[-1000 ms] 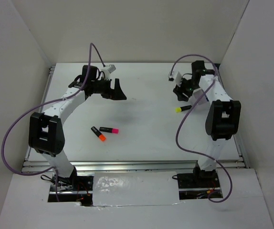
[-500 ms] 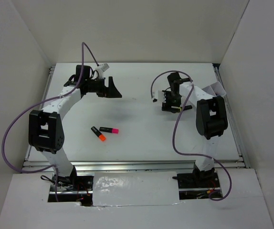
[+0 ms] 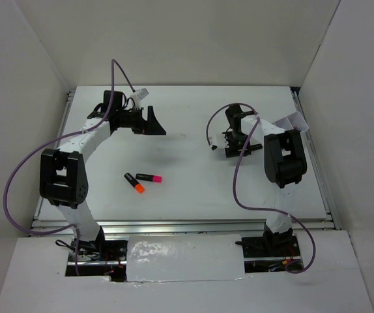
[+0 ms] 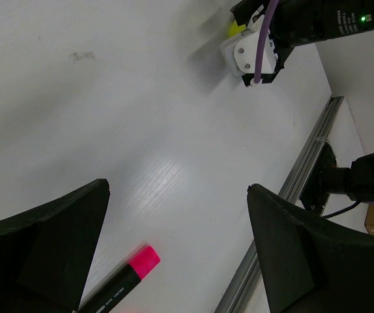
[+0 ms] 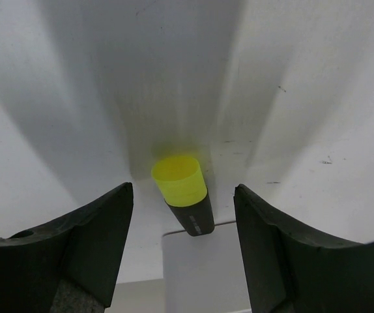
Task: Sort the stationery into containers
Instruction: Pick up the pen from the center of the board, then place the pen in the storage box.
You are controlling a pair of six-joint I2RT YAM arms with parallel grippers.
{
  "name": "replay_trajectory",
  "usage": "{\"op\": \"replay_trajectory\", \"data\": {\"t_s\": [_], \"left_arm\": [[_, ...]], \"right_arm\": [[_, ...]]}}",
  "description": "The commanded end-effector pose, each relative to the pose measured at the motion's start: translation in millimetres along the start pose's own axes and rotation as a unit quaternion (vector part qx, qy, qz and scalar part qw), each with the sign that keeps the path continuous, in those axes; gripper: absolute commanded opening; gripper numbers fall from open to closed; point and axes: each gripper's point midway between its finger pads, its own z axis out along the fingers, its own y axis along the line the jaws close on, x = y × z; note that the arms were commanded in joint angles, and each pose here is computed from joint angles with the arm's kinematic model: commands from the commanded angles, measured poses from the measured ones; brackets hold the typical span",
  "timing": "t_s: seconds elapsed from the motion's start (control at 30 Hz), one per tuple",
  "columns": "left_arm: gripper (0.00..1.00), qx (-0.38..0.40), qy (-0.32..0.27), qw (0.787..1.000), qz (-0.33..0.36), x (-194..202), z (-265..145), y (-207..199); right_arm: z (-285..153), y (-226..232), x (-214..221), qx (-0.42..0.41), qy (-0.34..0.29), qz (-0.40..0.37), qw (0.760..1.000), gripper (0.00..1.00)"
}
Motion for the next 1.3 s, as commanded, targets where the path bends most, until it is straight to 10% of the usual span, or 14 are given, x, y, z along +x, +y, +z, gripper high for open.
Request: {"op": "replay_trajectory", "data": {"t_s": [0.0,0.23,0.43,0.73,0.9,1.13,1.27], "left_arm": [[0.99,0.016,-0.008,1.000,0.005,-4,-1,-2],[0.99,0.015,-0.009,1.000,0.004,-5,-2,-4],[0.99,0.009,-0.011,1.000,0.004,-3,-5,-4],[0.99,0.007,-0.024,1.000,0.003,-7,-10,-10],[0.99,0.007,-0.028,1.000,0.005,-5,-14,-13],[0.99,0.010,-0.031,0.999,-0.008,-5,-17,-9],[0.99,0.014,-0.035,0.999,-0.011,-8,-14,-8]], "right_arm": [[6,-1,0,-0.003,0.013,-0.030,0.999,0.70],[12,2,-5,-0.007,0.007,-0.046,0.999,0.67],[6,7,-20,-0.007,-0.024,-0.061,0.998,0.37],[-102,-16,-72,0.042,-0.248,0.088,0.964,0.12],[-183,-47,-50,0.108,-0.390,0.268,0.875,0.05],[-216,-65,46,0.251,-0.455,0.506,0.689,0.00],[-223,-62,80,0.289,-0.468,0.551,0.627,0.00]]}}
